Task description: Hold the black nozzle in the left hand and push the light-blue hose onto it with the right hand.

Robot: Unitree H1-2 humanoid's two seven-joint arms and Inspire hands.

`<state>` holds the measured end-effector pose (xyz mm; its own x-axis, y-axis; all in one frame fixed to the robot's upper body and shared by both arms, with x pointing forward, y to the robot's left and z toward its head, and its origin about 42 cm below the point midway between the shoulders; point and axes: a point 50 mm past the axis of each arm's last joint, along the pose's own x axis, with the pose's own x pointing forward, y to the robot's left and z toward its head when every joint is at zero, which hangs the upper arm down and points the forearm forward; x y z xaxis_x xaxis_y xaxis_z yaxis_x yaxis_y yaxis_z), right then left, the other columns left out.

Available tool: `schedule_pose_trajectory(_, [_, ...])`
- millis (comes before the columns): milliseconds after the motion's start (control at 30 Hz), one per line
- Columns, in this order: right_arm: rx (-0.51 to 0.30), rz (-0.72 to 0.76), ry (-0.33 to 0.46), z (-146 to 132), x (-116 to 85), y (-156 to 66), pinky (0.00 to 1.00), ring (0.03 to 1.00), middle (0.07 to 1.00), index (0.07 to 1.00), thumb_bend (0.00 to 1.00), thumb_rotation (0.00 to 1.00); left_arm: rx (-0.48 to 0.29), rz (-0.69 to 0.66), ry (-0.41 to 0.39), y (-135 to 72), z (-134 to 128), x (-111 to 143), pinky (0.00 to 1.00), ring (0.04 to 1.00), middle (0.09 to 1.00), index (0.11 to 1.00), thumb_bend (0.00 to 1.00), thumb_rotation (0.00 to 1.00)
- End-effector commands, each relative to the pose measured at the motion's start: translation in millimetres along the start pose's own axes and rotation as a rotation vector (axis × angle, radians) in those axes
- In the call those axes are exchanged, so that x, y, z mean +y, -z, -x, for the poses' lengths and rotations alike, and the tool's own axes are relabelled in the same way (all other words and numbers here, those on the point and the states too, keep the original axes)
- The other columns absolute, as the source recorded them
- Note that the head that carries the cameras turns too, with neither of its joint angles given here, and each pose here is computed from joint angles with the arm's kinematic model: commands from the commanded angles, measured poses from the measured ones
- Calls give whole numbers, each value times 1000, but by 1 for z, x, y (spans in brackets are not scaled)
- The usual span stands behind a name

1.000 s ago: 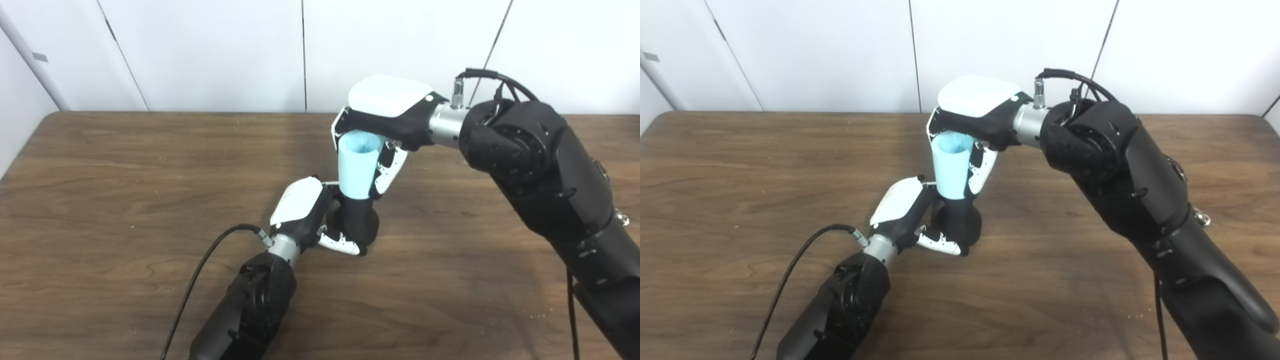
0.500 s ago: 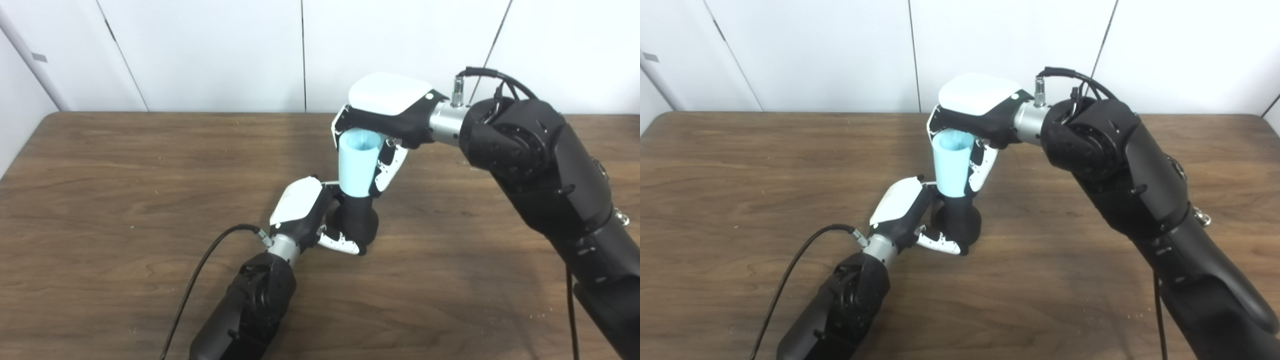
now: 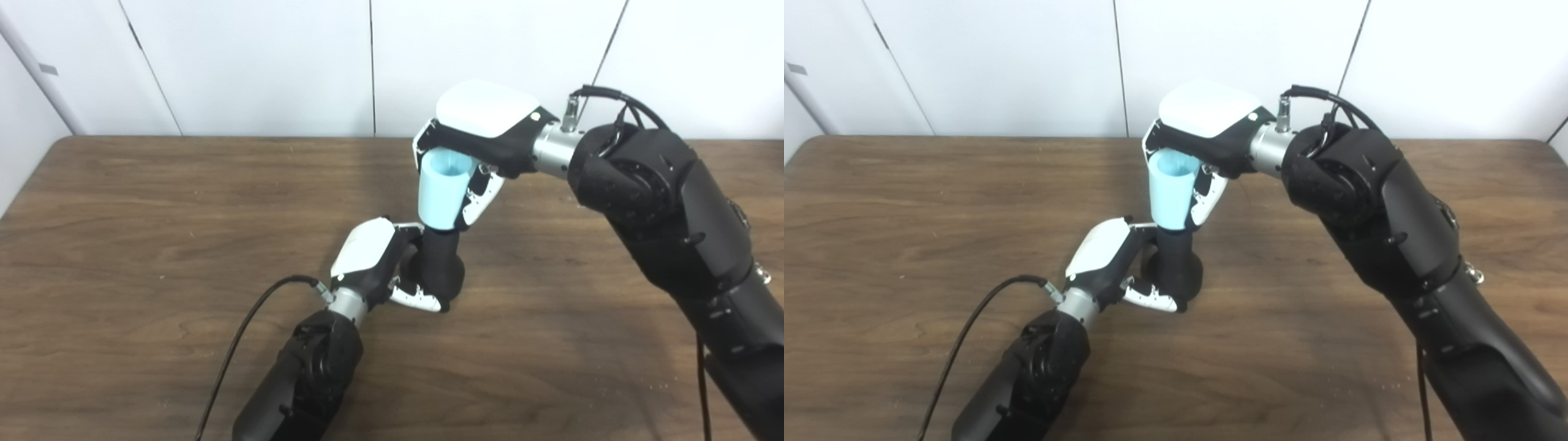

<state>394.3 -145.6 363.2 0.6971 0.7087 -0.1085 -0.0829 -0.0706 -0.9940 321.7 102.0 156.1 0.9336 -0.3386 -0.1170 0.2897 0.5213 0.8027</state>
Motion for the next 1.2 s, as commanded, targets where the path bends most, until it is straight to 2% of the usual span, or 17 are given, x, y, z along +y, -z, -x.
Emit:
schedule_pose_trajectory(0, [24,51,60,5,-20,8,326,445,487,455,502,0,150,5,246,30,20,-47,1000,817,675,482,518,41])
schedule_pose_trajectory(267, [29,41,41,6,-24,6,328,442,485,458,502,0,157,9,242,31,19,-47,1000,828,696,482,518,41])
schedule_pose_trajectory(600, [37,-40,5,5,-45,10,315,454,487,471,501,0,161,9,245,31,18,-48,1000,823,684,481,518,41])
schedule_pose_trajectory(833, [51,-82,-17,2,-46,14,313,464,474,479,501,0,162,9,242,30,18,-47,1000,852,728,482,519,42])
schedule_pose_trajectory(1067, [53,-95,-15,1,-46,14,311,459,476,478,501,0,164,7,242,31,18,-48,1000,816,684,482,518,42])
schedule_pose_trajectory(1167, [51,-94,-10,1,-44,14,311,459,476,478,501,0,165,6,242,30,18,-47,1000,825,702,482,518,42])
